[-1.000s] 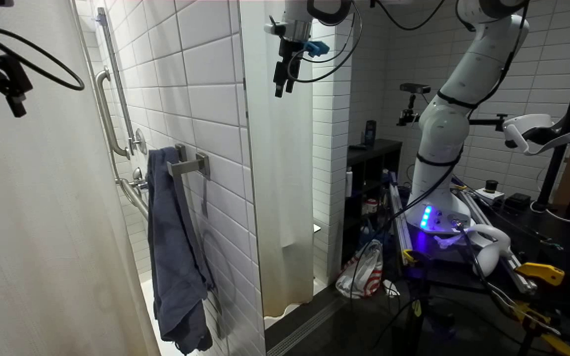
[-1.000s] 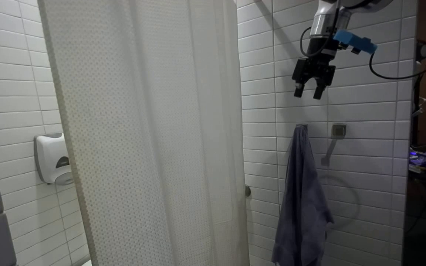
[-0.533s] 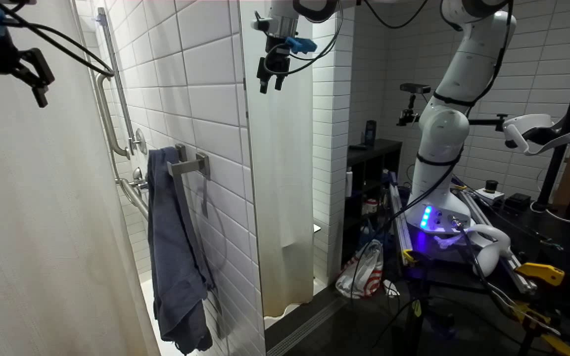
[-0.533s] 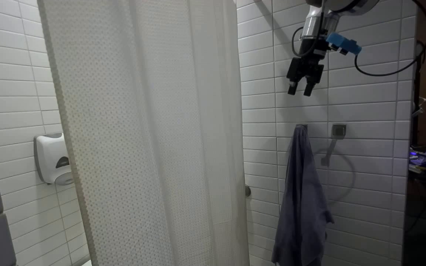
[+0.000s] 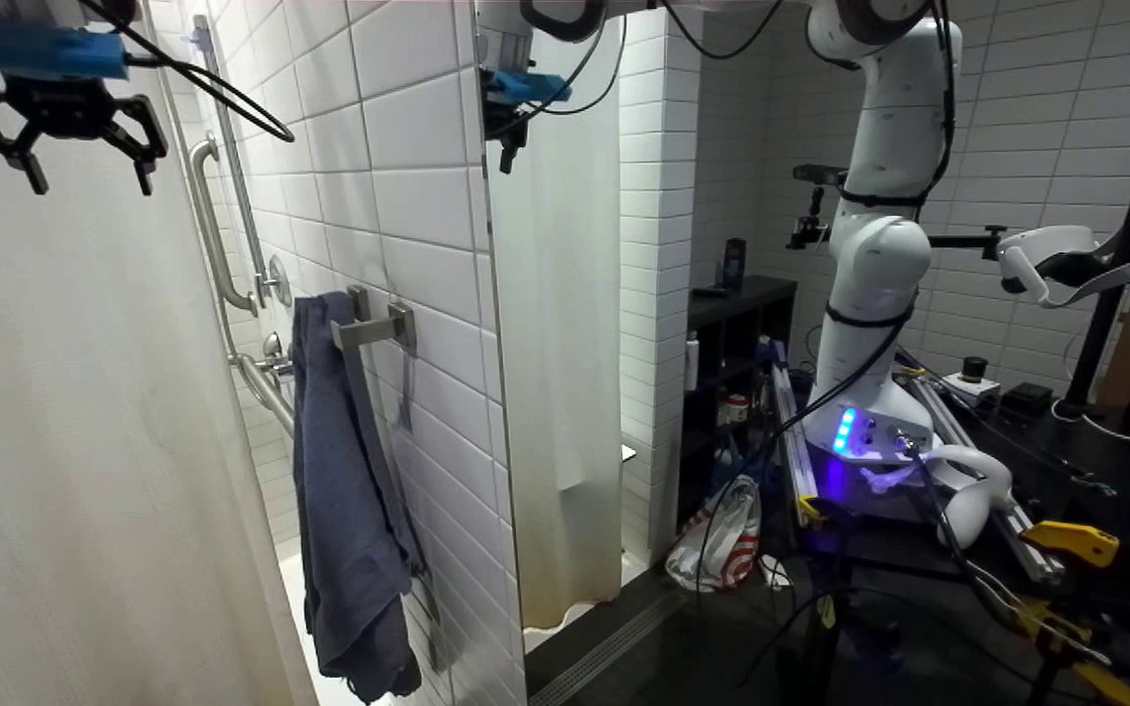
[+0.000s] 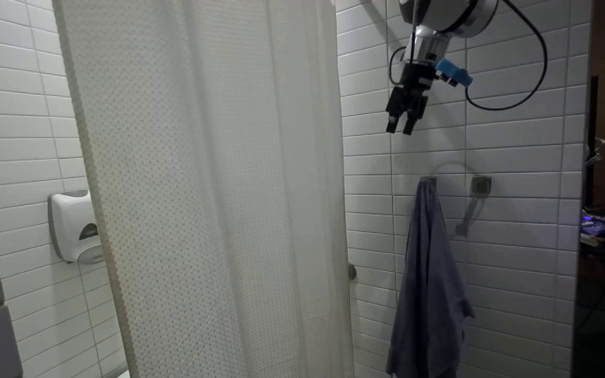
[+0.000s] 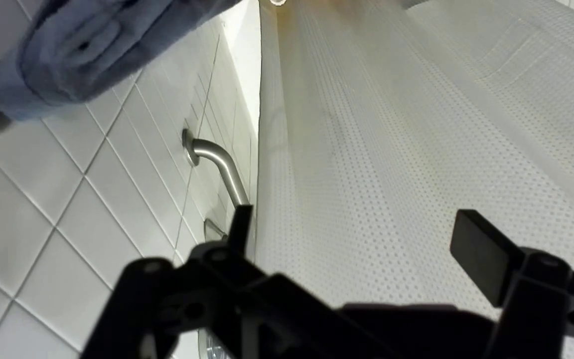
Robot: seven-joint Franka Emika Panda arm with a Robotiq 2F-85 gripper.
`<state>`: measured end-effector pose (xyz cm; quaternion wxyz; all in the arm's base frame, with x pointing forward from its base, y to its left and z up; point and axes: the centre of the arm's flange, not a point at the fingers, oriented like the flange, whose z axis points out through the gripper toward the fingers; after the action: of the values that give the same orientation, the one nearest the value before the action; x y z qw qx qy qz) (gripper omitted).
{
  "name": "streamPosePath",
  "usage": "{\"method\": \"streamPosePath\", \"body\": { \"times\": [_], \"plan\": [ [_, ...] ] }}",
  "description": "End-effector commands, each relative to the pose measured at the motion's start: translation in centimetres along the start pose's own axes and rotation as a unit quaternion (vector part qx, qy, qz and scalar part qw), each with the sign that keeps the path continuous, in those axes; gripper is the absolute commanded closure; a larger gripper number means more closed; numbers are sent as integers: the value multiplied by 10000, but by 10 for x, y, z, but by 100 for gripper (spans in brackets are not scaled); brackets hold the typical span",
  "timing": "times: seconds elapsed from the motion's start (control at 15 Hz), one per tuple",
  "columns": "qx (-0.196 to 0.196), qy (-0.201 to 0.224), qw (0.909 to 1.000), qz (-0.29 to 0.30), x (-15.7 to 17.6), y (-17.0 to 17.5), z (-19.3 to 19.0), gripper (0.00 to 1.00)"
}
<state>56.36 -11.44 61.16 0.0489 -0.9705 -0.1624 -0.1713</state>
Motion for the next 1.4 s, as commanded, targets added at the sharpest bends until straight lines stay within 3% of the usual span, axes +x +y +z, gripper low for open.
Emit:
{"method": "streamPosePath", "body": {
  "times": [0.0,0.47,0.53,0.6,1.33],
  "plan": [
    [183,-16,9993,-339,47,22,-3,0],
    [446,20,9955,-841,93,31,-2,0],
    [463,-64,9955,-829,94,28,-2,0],
    [365,-25,9968,-710,71,19,5,0],
    [407,-59,9959,-805,84,25,8,0]
  ]
}}
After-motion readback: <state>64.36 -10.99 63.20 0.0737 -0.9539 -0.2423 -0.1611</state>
